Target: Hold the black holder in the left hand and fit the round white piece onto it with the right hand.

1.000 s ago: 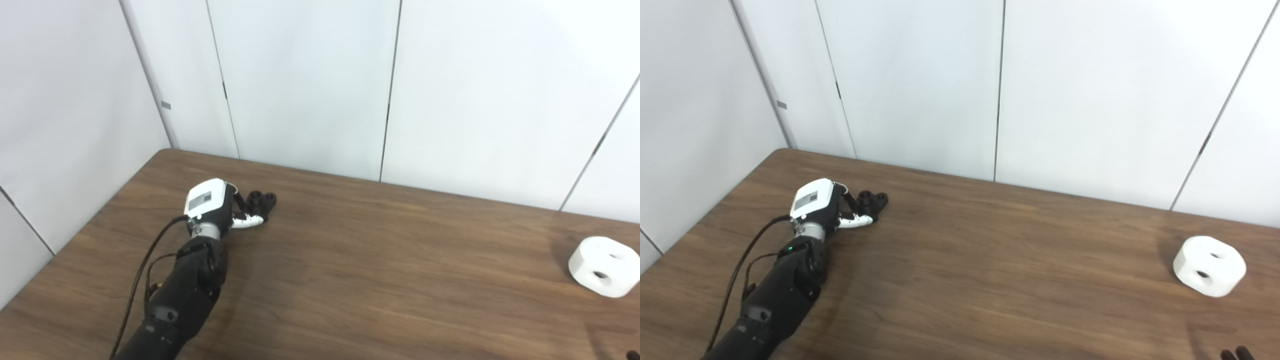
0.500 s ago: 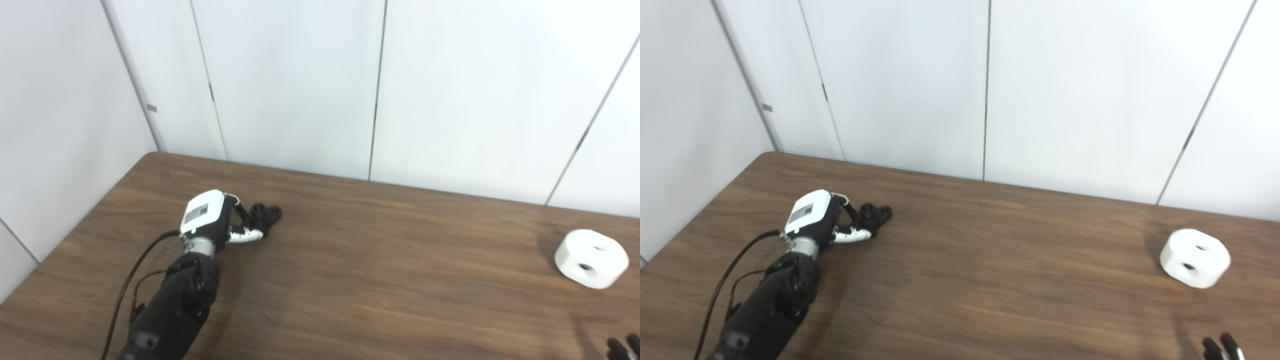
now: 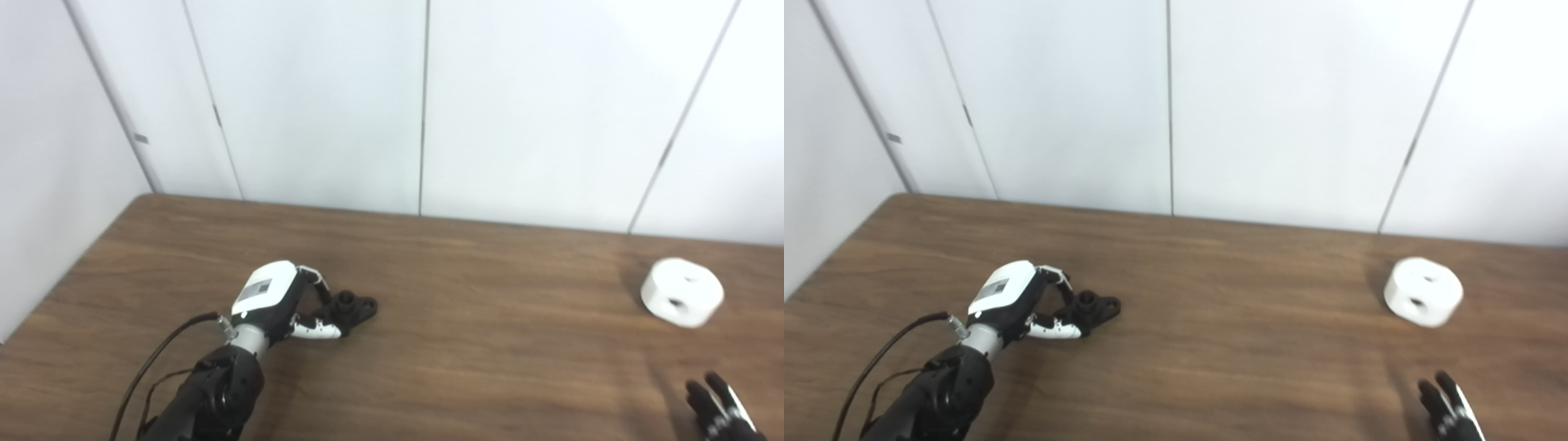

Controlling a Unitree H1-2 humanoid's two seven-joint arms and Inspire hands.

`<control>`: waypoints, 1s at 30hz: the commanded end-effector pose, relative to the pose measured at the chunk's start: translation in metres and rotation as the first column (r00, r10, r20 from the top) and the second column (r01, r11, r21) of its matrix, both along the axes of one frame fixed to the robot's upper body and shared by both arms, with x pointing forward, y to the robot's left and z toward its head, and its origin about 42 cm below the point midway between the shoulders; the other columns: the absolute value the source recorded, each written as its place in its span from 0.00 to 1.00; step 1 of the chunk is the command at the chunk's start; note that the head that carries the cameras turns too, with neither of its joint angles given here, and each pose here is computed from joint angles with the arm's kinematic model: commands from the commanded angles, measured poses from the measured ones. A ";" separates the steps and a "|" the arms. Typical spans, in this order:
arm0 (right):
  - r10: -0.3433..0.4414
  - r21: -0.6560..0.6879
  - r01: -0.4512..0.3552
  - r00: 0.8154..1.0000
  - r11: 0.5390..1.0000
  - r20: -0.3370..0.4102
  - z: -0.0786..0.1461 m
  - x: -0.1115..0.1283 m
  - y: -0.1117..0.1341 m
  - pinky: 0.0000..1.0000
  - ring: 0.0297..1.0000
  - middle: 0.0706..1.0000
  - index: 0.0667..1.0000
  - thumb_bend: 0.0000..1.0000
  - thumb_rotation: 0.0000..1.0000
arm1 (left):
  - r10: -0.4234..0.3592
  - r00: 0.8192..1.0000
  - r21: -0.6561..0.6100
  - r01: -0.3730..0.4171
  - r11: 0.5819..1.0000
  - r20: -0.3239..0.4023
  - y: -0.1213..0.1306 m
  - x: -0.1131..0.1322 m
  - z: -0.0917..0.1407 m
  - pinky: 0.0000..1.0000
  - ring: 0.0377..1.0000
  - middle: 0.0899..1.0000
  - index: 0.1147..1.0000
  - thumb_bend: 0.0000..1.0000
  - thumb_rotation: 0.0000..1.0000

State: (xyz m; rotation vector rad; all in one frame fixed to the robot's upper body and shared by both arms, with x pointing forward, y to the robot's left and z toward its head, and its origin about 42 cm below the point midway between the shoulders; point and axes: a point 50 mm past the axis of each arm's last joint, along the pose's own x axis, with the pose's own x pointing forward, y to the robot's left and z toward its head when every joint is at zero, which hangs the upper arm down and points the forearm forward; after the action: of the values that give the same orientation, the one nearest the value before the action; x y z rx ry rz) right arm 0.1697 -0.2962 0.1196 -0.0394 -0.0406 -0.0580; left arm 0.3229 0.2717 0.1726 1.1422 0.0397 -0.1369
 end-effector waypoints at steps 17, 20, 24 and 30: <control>0.036 -0.039 -0.036 0.999 0.999 0.009 0.022 0.002 0.026 0.99 0.95 0.90 0.93 0.61 0.97 | -0.360 0.933 -0.087 0.358 0.929 0.003 -0.077 -0.071 -0.003 0.75 0.86 0.77 0.42 0.52 0.05; 0.037 -0.045 -0.037 0.999 0.998 0.002 0.027 0.001 0.028 1.00 0.95 0.91 0.94 0.61 0.98 | -0.385 0.923 -0.103 0.382 0.918 -0.015 -0.085 -0.081 -0.007 0.76 0.86 0.77 0.42 0.52 0.05; 0.045 -0.034 -0.045 0.999 0.998 0.000 0.031 0.001 0.030 1.00 0.96 0.91 0.94 0.61 0.98 | -0.418 0.907 -0.117 0.411 0.904 -0.050 -0.092 -0.090 -0.011 0.78 0.87 0.78 0.42 0.52 0.05; 0.038 -0.030 -0.038 0.999 0.999 0.002 0.038 0.001 0.032 0.99 0.95 0.90 0.93 0.61 0.97 | -0.443 0.893 -0.131 0.431 0.893 -0.082 -0.100 -0.097 -0.014 0.77 0.87 0.79 0.42 0.51 0.05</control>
State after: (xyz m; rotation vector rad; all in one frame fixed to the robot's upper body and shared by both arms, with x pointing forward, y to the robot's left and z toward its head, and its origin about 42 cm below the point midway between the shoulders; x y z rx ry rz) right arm 0.1696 -0.2695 0.1421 -0.0768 0.0254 -0.0154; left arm 0.2357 0.1799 0.1667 1.0296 -0.1621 -0.5152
